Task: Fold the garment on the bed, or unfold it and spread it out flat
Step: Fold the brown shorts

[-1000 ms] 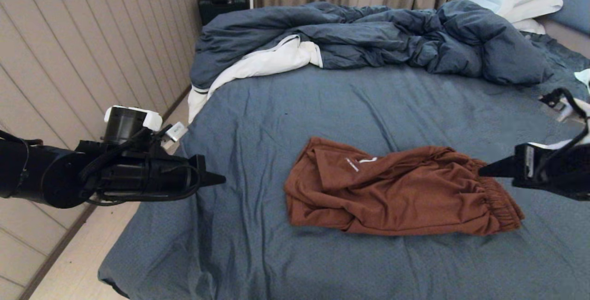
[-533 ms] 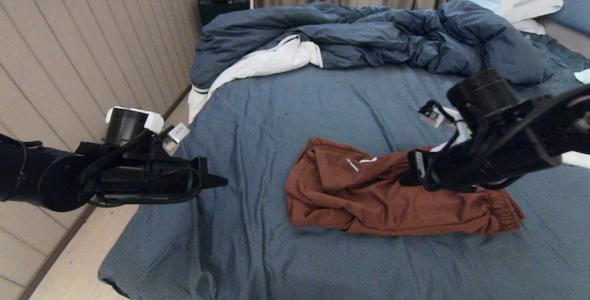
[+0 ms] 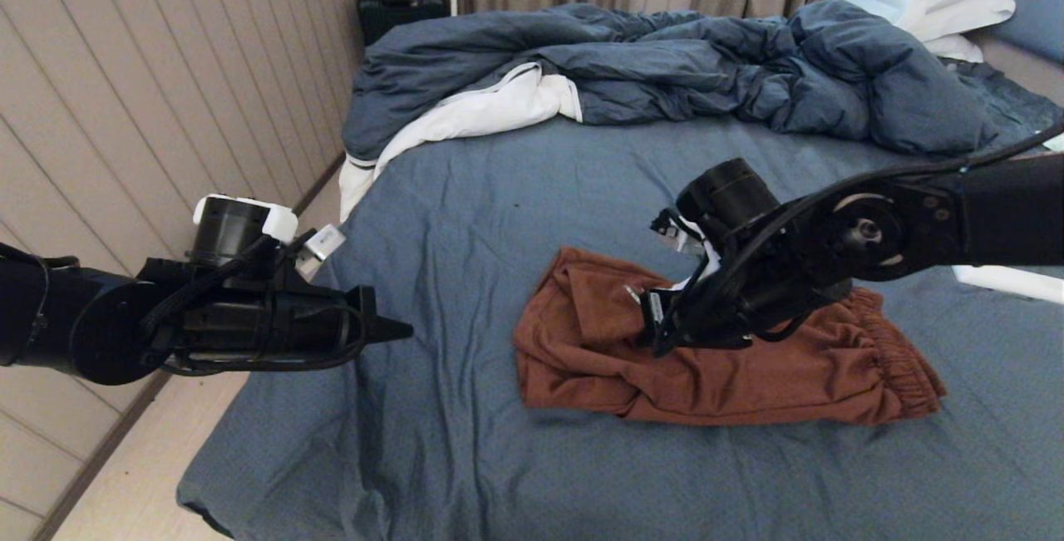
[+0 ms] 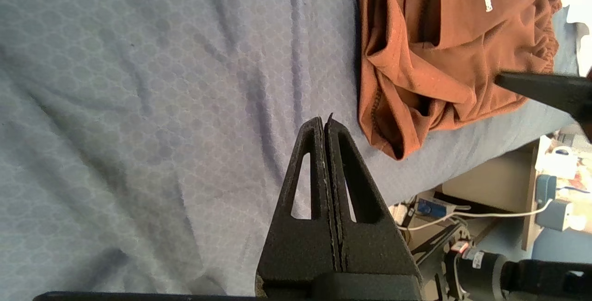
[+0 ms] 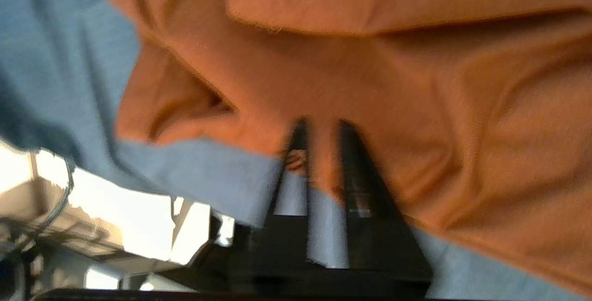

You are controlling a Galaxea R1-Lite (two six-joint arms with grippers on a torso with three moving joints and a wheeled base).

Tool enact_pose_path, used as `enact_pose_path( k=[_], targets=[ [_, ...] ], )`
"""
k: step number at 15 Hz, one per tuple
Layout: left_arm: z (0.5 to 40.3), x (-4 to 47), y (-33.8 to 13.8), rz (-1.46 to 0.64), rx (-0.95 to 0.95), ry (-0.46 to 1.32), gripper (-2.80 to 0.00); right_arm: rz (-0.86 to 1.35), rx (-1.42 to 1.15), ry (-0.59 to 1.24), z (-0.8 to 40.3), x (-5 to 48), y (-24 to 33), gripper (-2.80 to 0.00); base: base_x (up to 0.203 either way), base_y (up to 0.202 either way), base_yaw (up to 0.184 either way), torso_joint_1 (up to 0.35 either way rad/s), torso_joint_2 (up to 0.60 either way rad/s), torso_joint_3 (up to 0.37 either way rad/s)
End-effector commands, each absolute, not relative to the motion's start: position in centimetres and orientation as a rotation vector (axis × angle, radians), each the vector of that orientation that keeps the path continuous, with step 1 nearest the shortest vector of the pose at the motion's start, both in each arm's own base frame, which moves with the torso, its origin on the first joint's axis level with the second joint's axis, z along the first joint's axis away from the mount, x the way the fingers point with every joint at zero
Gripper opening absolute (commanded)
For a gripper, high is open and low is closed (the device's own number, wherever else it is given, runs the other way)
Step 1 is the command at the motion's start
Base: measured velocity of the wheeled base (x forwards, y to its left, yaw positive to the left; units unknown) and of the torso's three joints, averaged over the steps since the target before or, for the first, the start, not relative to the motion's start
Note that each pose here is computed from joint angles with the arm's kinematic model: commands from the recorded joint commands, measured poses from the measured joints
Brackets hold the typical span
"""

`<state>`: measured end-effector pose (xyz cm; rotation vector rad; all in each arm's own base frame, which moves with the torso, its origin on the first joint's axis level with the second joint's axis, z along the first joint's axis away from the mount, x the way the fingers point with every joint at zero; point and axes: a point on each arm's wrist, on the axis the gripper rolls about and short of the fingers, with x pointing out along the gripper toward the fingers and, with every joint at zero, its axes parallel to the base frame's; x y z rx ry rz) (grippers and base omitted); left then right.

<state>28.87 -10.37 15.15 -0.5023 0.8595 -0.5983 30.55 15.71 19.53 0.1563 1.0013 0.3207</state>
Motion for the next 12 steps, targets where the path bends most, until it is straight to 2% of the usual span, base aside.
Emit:
enact_pose_path(
  k=[1, 7, 12],
  targets=[
    [15.1, 28.8, -10.5, -0.604, -0.504, 0.863, -2.80, 0.270, 0.121, 1.025, 17.9, 31.4, 16.4, 0.00, 0.000, 0.000, 0.000, 0.000, 0.00, 0.000],
    [14.9, 28.9, -10.5, -0.601, -0.504, 0.870, -2.80, 0.298, 0.096, 0.980, 17.9, 33.2, 19.0, 0.00, 0.000, 0.000, 0.000, 0.000, 0.00, 0.000],
    [14.8, 29.0, -10.6, -0.607, -0.502, 0.848, -2.80, 0.283, 0.097, 0.987, 16.3, 35.6, 19.8, 0.00, 0.000, 0.000, 0.000, 0.000, 0.00, 0.000]
  ],
)
